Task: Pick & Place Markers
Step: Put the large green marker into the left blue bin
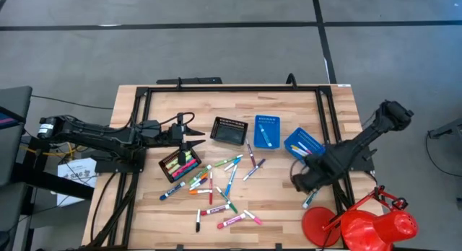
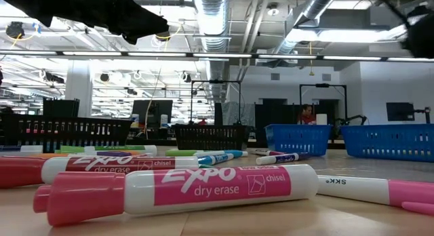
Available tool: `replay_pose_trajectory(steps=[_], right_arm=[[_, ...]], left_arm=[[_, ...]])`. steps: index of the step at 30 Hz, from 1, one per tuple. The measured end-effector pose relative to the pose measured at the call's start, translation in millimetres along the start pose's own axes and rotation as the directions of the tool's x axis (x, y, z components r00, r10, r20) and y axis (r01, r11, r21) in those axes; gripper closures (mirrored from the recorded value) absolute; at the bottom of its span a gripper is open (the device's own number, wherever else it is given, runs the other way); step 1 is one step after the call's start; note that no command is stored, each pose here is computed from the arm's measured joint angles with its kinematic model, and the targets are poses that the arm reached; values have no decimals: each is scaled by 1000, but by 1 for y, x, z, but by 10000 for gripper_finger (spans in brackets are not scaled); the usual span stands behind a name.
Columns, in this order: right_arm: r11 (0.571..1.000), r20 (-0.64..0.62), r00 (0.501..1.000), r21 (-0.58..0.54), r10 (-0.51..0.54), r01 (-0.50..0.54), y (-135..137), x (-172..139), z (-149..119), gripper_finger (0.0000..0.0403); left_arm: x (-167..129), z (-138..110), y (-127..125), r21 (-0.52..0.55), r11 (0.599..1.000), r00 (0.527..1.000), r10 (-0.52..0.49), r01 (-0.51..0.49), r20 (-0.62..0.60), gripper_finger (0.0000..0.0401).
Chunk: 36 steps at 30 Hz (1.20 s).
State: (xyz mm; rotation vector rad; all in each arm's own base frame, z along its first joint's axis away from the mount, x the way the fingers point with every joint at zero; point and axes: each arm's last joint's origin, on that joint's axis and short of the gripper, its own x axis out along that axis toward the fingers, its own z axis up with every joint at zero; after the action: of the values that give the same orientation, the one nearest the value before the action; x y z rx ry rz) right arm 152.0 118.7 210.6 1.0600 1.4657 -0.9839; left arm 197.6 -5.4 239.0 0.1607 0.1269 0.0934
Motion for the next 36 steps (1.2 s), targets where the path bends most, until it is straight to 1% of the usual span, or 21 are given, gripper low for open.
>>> replay_pose_trajectory(steps=[3, 6, 9, 14, 21, 24, 26, 30, 33, 36], right_arm=[[997, -9, 999, 71, 36, -35, -4, 9, -16, 227], [990, -21, 999, 135, 45, -42, -11, 19, -29, 228], [992, -27, 998, 119, 48, -44, -16, 32, -36, 230], [993, -17, 999, 112, 47, -45, -11, 58, -35, 234], [992, 31, 999, 124, -11, 7, -2, 80, -35, 237], [996, 54, 998, 90, -29, 24, 0, 87, -35, 253], [999, 87, 996, 49, -14, 10, 2, 89, -35, 272], [998, 154, 987, 14, 53, -56, 4, 87, -31, 315], [994, 184, 977, -27, 109, -105, 7, 81, -26, 337], [983, 300, 936, -69, 184, -171, 12, 77, -16, 344]], left_arm=[[0, 0, 0, 0, 1000, 1000, 0, 0, 0, 295], [0, 0, 0, 0, 1000, 1000, 0, 0, 0, 295], [0, 0, 0, 0, 1000, 1000, 0, 0, 0, 295], [0, 0, 0, 0, 1000, 1000, -1, 1, 0, 295], [0, 0, 0, 0, 1000, 1000, -1, 1, 0, 295], [0, 0, 0, 0, 1000, 1000, 0, 0, 0, 295], [0, 0, 0, 0, 1000, 1000, 0, 0, 0, 295], [0, 0, 0, 0, 1000, 1000, 0, 0, 0, 295], [0, 0, 0, 0, 1000, 1000, 0, 0, 0, 295], [0, 0, 0, 0, 1000, 1000, 0, 0, 0, 295]])
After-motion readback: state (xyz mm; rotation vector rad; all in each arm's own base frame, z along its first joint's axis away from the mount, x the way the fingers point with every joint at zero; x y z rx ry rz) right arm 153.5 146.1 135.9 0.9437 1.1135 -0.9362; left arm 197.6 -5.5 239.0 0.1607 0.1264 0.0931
